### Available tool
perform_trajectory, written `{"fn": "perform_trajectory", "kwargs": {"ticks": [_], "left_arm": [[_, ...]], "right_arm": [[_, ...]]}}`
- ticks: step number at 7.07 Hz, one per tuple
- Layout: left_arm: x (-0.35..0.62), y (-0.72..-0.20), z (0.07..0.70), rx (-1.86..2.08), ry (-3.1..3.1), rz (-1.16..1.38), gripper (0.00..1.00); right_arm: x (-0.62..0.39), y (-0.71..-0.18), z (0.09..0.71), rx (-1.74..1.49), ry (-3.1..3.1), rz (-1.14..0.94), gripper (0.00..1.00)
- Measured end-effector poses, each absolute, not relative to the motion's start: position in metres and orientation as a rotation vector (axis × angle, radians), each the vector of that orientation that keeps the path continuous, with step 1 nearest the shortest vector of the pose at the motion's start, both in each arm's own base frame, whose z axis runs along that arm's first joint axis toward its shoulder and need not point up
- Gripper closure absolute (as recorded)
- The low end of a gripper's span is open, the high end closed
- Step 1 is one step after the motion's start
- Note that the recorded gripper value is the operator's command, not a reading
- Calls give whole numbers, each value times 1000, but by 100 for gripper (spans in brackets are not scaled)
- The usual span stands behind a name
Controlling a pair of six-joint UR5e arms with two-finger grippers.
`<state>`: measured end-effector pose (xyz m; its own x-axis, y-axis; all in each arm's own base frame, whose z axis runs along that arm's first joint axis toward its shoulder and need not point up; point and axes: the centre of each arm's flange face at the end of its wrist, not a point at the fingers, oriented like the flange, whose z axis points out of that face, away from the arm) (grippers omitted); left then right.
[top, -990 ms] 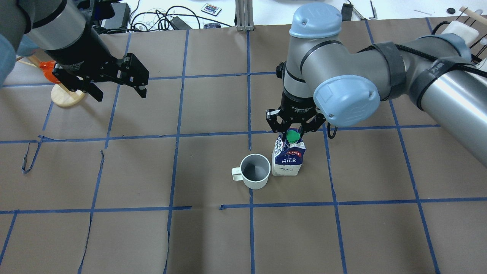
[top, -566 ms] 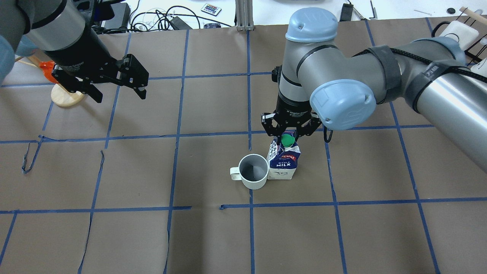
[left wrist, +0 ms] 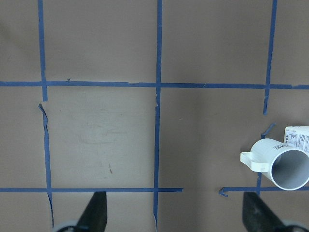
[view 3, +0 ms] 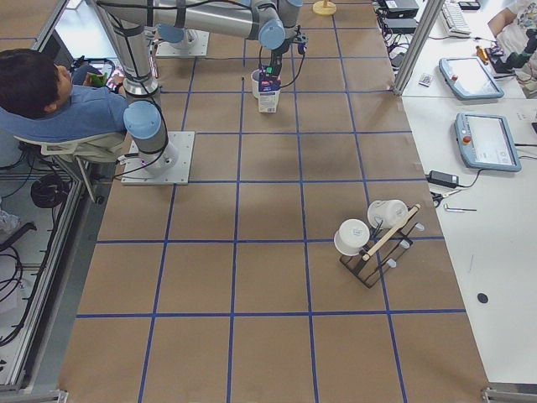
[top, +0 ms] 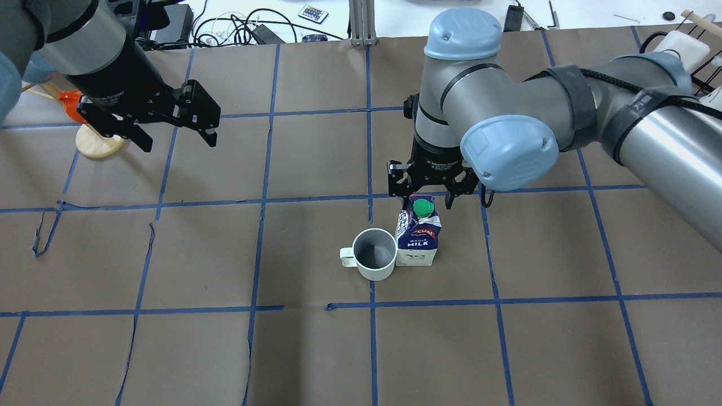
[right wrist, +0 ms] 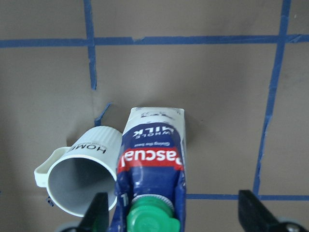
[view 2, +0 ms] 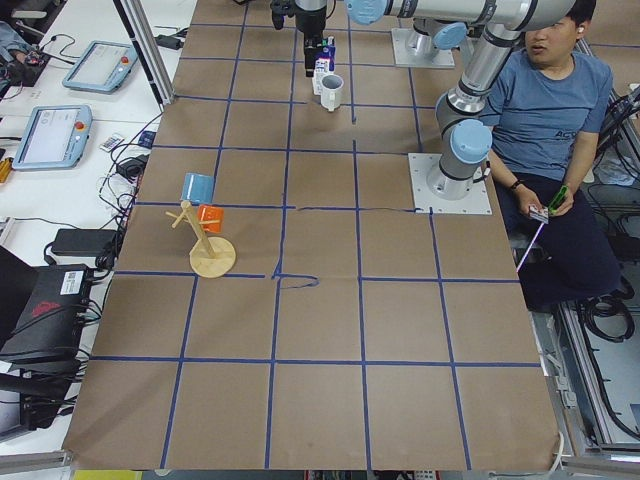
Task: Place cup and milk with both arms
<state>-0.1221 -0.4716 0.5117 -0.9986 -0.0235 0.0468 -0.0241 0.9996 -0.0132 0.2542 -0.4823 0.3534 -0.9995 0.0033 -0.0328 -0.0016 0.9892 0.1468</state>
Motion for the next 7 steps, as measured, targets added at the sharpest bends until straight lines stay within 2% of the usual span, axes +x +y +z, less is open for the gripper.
{"fn": "perform_trajectory", "kwargs": {"ticks": [5,7], "left_arm": [[-114,-474,511,47,-3095,21,0],[-112,-475,511,59,-3092,21,0]], "right_arm": [[161,-502,439,163,3184,-25,0],[130,-500,463,100,3194,-82,0]]}}
